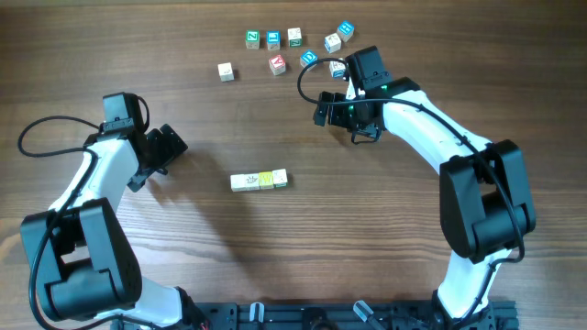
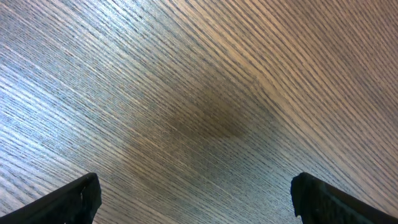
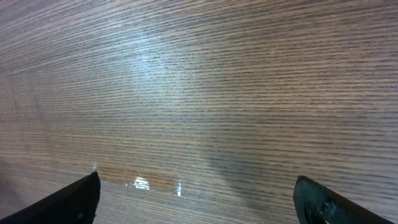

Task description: Form a horizontal line

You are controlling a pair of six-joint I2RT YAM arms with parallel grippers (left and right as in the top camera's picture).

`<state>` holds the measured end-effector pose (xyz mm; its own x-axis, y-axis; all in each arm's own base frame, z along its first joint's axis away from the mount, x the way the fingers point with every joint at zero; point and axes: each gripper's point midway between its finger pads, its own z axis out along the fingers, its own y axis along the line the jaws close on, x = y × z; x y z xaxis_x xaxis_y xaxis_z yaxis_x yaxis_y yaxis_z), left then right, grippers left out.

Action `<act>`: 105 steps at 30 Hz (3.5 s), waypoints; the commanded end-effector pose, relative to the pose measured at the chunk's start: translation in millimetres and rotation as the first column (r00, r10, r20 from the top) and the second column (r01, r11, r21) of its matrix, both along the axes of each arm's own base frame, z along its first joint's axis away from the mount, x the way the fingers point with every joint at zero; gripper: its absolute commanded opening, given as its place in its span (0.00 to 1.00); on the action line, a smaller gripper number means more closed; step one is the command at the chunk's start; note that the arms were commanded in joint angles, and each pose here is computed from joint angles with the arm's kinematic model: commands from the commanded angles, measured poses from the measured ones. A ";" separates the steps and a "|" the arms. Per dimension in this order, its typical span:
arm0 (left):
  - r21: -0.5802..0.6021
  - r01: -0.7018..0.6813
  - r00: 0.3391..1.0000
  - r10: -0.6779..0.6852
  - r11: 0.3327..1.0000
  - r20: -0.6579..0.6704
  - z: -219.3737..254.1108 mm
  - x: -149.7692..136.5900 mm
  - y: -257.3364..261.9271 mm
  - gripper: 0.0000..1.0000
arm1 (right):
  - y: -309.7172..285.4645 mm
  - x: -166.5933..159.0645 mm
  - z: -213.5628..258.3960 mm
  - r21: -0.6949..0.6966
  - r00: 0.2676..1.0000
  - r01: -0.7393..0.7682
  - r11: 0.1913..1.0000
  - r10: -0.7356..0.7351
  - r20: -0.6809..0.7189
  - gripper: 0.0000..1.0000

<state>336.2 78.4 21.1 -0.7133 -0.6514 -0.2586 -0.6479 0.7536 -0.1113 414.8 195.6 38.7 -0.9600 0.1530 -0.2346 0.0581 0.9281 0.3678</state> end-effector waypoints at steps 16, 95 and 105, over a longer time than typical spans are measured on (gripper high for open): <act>0.007 0.009 1.000 -0.009 1.000 0.005 1.3 3.3 1.7 1.00 | 2.3 7.5 5.9 -0.008 0.999 -0.011 1.000 0.011 0.031 1.00; 0.007 0.009 1.000 -0.009 1.000 0.005 1.3 3.3 1.7 1.00 | -125.3 -178.1 136.2 -0.200 0.225 0.024 0.979 0.190 0.956 1.00; 0.007 0.009 1.000 -0.009 1.000 0.005 1.4 3.2 1.7 1.00 | -125.3 -178.1 136.2 -0.201 0.225 0.025 0.979 0.190 0.956 1.00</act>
